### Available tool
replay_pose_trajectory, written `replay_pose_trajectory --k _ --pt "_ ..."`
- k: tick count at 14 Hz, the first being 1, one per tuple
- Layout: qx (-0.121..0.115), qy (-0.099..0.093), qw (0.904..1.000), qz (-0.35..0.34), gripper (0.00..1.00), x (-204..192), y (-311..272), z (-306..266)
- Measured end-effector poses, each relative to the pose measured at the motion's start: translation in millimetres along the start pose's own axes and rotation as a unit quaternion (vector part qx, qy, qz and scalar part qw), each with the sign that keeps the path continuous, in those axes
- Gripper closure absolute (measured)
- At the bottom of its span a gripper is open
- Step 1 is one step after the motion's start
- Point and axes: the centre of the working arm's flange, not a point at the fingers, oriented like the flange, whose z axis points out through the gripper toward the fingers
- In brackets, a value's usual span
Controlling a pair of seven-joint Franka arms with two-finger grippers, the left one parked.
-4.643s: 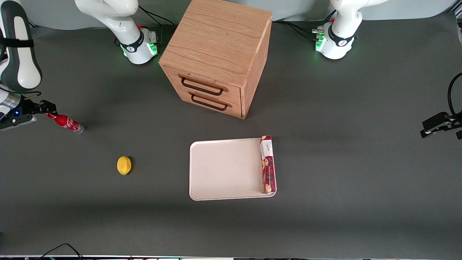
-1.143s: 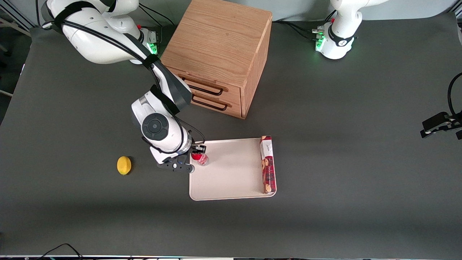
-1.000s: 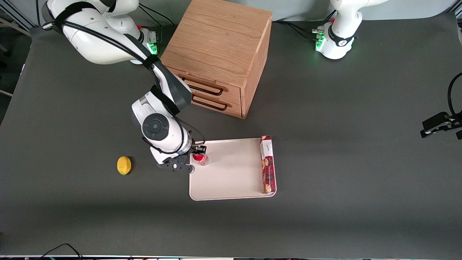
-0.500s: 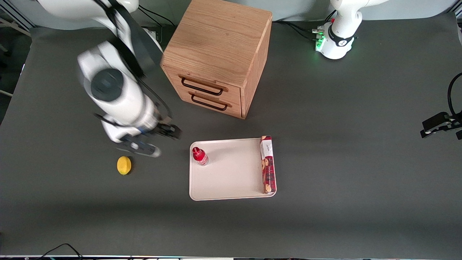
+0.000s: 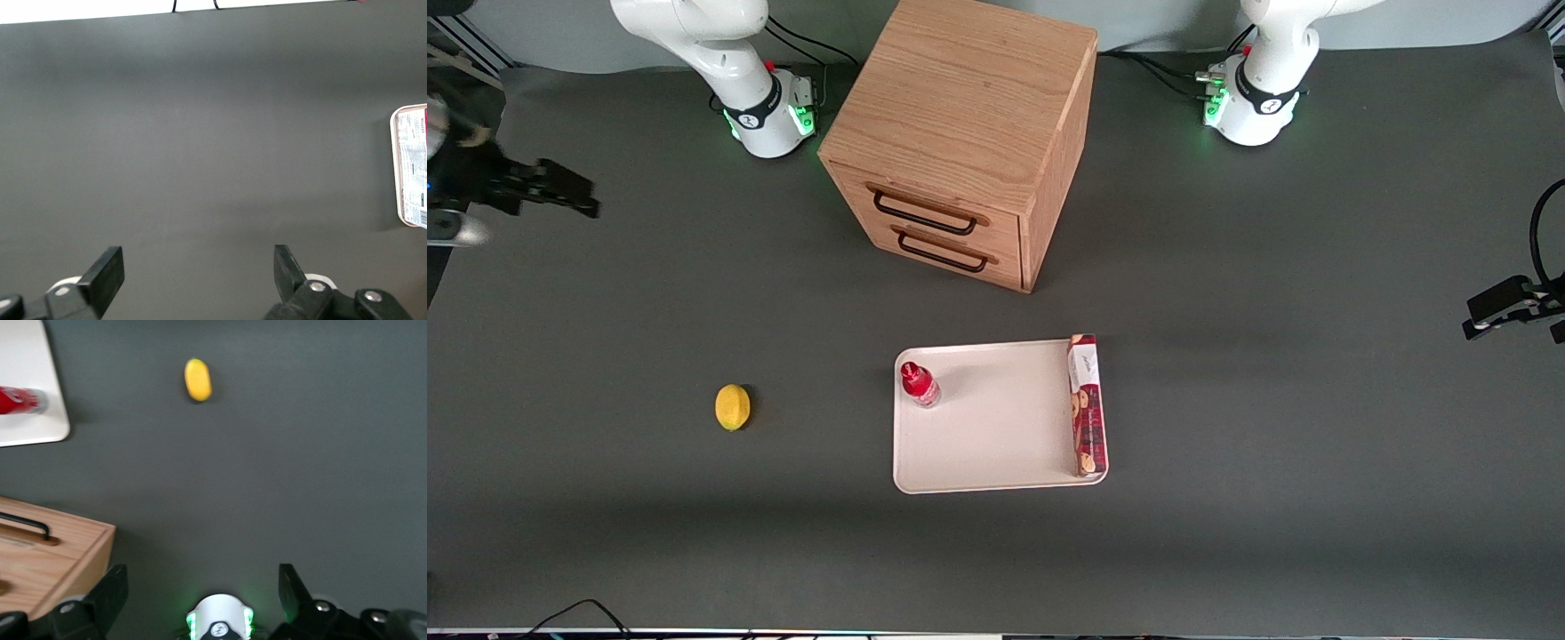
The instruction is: Place coke bottle on tray
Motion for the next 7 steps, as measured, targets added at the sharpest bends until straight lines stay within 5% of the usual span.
replay_pose_trajectory --k 3,7 --pt "0.009 0.01 0.9999 -0.001 0.0 -29 21 49" --pt "0.004 0.03 0.9993 -0.024 0.0 -33 -5 34"
